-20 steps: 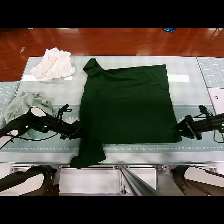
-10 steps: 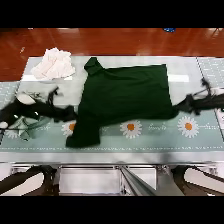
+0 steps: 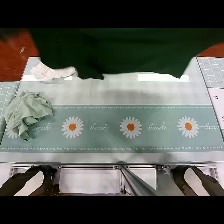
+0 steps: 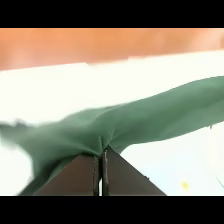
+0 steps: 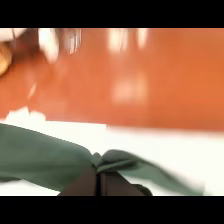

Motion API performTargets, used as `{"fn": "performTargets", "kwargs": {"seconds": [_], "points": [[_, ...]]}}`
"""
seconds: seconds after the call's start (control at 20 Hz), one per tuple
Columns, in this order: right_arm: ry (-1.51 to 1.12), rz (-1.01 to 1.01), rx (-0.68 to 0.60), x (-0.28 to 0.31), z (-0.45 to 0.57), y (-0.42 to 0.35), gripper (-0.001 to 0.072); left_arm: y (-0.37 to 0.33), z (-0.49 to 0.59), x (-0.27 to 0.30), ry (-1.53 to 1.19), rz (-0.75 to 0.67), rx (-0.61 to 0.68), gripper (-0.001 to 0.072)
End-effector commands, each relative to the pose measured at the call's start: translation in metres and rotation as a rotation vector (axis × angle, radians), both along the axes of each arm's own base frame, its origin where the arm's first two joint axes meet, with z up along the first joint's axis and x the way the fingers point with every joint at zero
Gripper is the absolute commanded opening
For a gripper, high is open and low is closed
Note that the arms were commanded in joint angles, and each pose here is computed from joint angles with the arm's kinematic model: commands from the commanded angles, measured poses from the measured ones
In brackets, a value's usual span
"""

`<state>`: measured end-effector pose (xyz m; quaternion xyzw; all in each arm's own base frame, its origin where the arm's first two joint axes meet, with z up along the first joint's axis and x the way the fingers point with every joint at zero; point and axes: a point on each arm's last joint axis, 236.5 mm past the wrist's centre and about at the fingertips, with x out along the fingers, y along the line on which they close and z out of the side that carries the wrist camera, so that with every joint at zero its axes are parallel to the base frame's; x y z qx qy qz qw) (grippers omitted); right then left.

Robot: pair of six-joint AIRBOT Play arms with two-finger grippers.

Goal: Fold the shirts.

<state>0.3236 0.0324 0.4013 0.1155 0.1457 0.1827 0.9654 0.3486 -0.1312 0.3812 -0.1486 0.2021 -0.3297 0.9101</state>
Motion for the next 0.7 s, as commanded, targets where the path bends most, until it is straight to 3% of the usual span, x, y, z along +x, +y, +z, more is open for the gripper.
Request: {"fn": "performTargets", "kwargs": {"seconds": [0.0, 0.15, 0.4, 0.65], "points": [[-0.285, -0.031, -0.111, -0.076, 0.092, 0.036, 0.0020, -0.012, 0.106, -0.076, -0.287, -0.011, 0.038, 0.0024], [-0.349, -0.080, -0.173, -0.114, 0.108, 0.045, 0.0020, -0.013, 0.134, -0.131, -0.411, 0.015, 0.123, 0.0024], [-0.255, -0.263, -0.268, -0.152, 0.082, 0.023, 0.0020, 0.026, 0.120, -0.187, -0.415, 0.231, 0.304, 0.0024], [-0.144, -0.267, -0.232, -0.140, 0.051, 0.014, 0.0020, 0.033, 0.029, -0.135, -0.079, 0.174, 0.304, 0.0024]]}}
